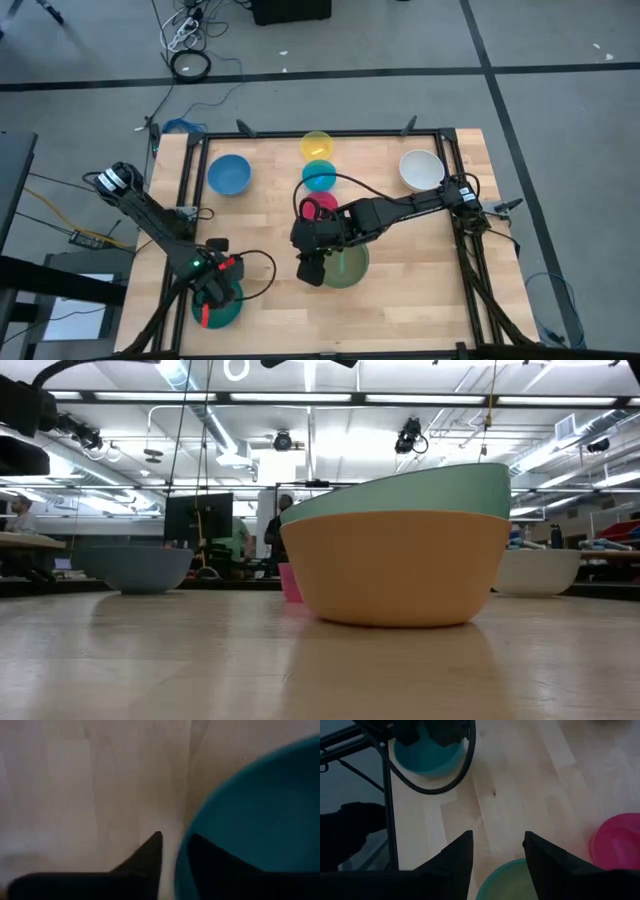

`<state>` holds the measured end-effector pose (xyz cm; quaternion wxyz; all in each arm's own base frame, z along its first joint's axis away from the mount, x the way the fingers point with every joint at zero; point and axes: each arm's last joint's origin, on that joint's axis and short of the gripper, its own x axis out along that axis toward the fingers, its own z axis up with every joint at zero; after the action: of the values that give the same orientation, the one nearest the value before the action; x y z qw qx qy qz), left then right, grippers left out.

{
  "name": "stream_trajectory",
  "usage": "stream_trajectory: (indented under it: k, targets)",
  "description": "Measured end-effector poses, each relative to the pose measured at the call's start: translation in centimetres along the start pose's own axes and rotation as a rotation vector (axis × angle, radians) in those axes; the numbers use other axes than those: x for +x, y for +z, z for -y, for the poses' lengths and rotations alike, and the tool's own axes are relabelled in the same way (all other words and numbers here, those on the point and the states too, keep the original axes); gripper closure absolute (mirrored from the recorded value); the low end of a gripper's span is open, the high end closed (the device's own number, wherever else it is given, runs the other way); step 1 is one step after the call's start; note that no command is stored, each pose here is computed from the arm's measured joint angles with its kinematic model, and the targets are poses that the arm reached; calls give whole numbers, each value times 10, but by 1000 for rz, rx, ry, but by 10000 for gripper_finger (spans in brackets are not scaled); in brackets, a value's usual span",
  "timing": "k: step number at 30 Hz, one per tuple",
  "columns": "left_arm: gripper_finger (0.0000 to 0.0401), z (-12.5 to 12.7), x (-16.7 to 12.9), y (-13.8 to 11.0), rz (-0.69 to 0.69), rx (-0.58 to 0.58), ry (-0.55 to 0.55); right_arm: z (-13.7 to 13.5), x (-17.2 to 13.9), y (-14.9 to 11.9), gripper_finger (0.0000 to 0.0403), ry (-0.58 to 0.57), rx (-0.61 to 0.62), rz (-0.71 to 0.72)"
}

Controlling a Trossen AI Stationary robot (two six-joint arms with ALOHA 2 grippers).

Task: Nest bowls inside each other
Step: Stack the dark green bowl on top of the light green bowl

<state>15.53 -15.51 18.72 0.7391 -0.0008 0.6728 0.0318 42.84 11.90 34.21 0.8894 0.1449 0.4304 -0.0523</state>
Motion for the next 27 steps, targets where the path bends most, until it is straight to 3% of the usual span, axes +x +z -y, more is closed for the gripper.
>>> stream_trajectory:
  k: [2, 4, 10, 17, 24, 27]
  targets:
    - [364, -1, 1, 1, -10, -7, -6, 1, -1, 0, 239, -11, -1, -2]
    - [386, -4, -1, 4, -17, -25, -16, 2, -2, -2, 242, -37, -5, -5]
    - [394, -16, -10, 21, 2, 1, 16, 14, -39, -2, 276, -221, -32, 22]
    - [395, -43, -36, 64, 142, -4, 56, 25, -109, -11, 306, -356, 21, 103]
    - [395, -71, -90, 116, 396, 36, -28, 26, -142, -34, 307, -480, 61, 97]
    - [395, -89, -101, 137, 534, 16, -101, 22, -148, -38, 307, -475, 59, 122]
